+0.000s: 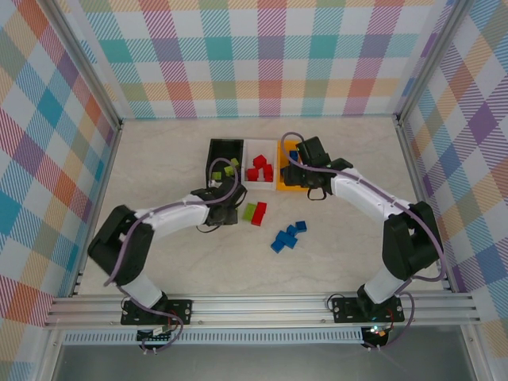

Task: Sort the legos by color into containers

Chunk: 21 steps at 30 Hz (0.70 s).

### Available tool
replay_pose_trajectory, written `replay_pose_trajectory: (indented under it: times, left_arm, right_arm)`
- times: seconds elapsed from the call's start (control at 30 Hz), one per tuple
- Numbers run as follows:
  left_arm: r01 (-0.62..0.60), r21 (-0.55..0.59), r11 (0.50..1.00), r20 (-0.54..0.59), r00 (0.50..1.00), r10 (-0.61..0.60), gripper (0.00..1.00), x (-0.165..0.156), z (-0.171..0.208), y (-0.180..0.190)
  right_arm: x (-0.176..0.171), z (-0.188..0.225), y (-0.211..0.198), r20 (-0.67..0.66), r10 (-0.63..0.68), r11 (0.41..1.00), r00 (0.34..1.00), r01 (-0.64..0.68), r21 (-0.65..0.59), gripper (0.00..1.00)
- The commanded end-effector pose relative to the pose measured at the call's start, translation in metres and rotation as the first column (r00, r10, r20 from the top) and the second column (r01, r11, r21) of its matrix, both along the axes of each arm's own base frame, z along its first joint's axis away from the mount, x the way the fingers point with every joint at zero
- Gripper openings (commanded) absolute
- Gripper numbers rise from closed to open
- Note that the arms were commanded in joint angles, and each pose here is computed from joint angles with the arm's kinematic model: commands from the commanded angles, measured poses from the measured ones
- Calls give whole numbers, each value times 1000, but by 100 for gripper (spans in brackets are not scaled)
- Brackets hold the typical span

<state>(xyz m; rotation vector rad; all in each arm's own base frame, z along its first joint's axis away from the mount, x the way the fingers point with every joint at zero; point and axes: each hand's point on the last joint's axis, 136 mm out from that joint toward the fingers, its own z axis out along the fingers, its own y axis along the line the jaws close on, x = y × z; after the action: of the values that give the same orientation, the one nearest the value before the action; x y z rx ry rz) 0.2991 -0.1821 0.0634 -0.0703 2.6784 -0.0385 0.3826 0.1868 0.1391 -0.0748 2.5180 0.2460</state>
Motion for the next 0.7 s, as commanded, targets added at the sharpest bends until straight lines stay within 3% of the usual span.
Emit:
replay_pose_trajectory:
  times: [0.0, 0.23, 0.37, 0.53, 0.6, 0.63, 0.67]
  left_arm:
    - [-44, -36, 998, 74, 996, 46, 35, 3, 42, 7]
    - [-153, -32, 988, 191, 969, 156, 35, 89, 89, 20]
    - [-201, 23, 979, 197, 961, 192, 35, 138, 82, 21]
    - [-239, 75, 968, 194, 956, 221, 35, 173, 72, 20]
    - [-245, 86, 966, 189, 956, 226, 38, 180, 69, 18]
    - [-245, 87, 966, 184, 956, 227, 43, 183, 67, 15]
    - [-248, 82, 965, 178, 957, 230, 55, 184, 67, 14]
  right_arm:
    - [1, 14, -2, 33, -16, 999, 999, 15, 44, 67]
    - [-1, 6, -3, 12, -24, 999, 1000, 24, 45, 67]
    - [-3, 8, -3, 12, -25, 998, 1000, 24, 49, 67]
    - [-7, 11, -2, 10, -19, 998, 1000, 18, 63, 67]
    - [-10, 11, -2, 2, -13, 998, 1000, 13, 69, 67]
    - [-13, 10, -2, -3, -9, 997, 1000, 9, 71, 67]
    - [-17, 9, -2, -7, 0, 997, 1000, 0, 79, 68]
